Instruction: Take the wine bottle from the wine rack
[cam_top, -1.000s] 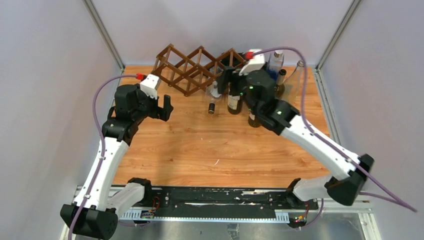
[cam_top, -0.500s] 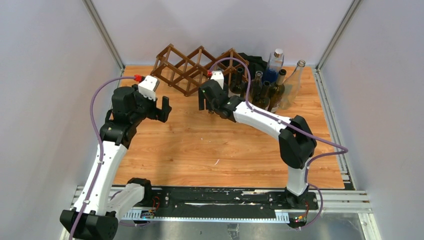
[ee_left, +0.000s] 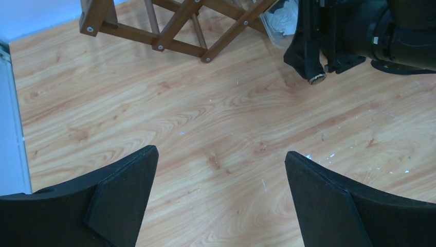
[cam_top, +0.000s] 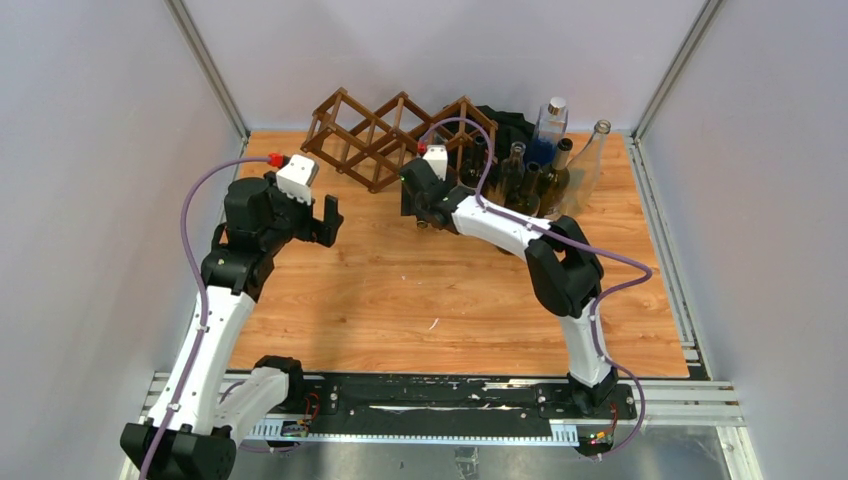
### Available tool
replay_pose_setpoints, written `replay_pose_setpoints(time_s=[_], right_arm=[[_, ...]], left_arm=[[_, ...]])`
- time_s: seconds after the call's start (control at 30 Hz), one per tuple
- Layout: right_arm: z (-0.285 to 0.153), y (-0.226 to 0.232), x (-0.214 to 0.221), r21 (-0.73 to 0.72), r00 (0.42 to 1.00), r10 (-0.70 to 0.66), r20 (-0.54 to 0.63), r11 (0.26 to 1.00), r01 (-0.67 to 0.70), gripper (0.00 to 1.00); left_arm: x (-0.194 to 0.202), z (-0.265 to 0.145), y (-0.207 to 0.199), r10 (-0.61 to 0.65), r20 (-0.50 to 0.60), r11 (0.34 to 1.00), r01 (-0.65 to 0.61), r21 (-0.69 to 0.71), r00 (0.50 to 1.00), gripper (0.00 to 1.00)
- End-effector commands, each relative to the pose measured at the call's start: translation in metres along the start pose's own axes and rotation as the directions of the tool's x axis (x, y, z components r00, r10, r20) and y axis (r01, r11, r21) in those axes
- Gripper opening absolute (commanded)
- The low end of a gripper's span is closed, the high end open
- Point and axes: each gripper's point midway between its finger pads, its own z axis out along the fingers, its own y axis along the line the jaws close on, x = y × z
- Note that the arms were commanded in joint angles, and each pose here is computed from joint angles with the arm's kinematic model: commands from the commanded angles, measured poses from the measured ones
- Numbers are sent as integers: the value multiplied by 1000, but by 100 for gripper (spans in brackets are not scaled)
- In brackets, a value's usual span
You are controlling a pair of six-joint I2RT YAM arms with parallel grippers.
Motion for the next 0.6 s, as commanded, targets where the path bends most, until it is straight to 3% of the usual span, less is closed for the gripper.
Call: replay_pose_setpoints(time_s=[0.0,0.4,0.57], right_arm=[[17,0,-2,40,999,24,21,999,-25,67],[44,-10,8,97,999,-16,31,995,13,57],[49,-4,5,73,998,-14,56,997,10,40]], left_arm=[[5,0,6,-11,10,999,12,-35,1000,100],[-2,-4,4,-27,33,999,28,-32,999,100],[-3,-6,3,-28,29,999,29,-28,999,100]])
